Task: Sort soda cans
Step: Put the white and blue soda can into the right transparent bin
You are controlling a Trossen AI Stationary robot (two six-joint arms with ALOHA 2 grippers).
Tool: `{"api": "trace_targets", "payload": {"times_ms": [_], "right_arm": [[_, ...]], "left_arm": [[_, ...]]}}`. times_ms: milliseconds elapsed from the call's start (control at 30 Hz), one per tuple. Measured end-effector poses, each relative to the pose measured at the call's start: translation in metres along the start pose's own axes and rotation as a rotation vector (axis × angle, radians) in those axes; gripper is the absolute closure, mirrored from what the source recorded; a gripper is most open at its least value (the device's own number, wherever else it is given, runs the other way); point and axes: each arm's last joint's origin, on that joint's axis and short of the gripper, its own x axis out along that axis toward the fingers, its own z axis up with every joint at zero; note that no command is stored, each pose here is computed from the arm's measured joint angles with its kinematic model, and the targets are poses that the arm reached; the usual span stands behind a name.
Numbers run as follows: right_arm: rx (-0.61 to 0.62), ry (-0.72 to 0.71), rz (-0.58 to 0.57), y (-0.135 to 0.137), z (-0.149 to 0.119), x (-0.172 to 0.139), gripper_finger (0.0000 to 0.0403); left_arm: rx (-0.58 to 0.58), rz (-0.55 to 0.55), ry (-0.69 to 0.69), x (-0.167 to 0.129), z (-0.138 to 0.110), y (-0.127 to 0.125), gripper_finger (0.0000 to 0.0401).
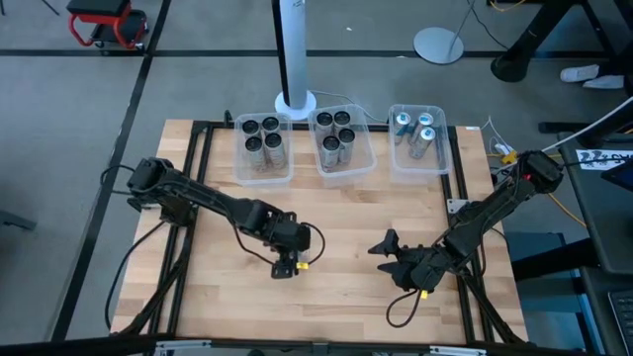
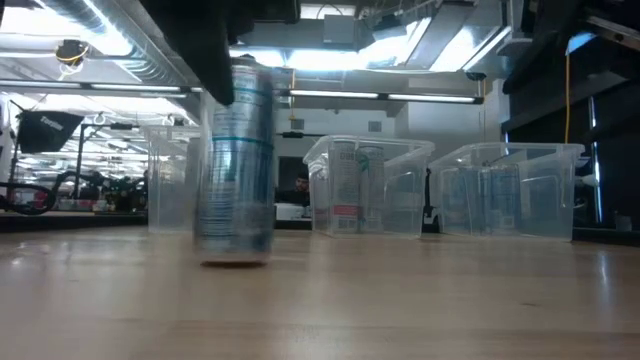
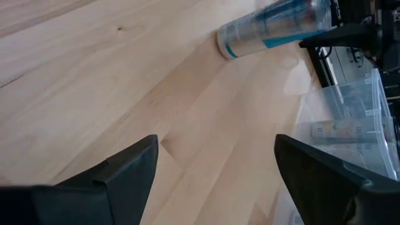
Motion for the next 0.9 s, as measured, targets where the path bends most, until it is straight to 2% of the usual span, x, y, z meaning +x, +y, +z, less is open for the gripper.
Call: {"api": "trace_targets", "payload": {"times_ms": [267, 433, 600, 767, 900], "right_arm": [[-0.001, 0.001, -0.001, 0.0, 0.0, 0.0, 0.0084], [0.001, -0.001, -0.003, 0.0, 0.0, 0.0, 0.0084], [0.009, -0.012, -0.01, -0.001, 0.001, 0.0, 0.0084], [0.033, -0.03, -0.046, -0.004, 0.004, 0.0, 0.0083], [0.063, -0.041, -0.061, -0.009, 0.004, 0.003, 0.0063]], "left_arm": [[0.02, -0.009, -0.038, 0.0, 0.004, -0.001, 0.008], [0.031, -0.01, -0.033, -0.013, -0.001, -0.003, 0.0079], [0.043, 0.044, -0.058, -0.043, -0.011, -0.007, 0.0078], [0.048, 0.09, -0.141, -0.079, -0.024, -0.015, 0.0078], [0.067, 0.153, -0.216, -0.105, -0.038, -0.026, 0.0078]]}}
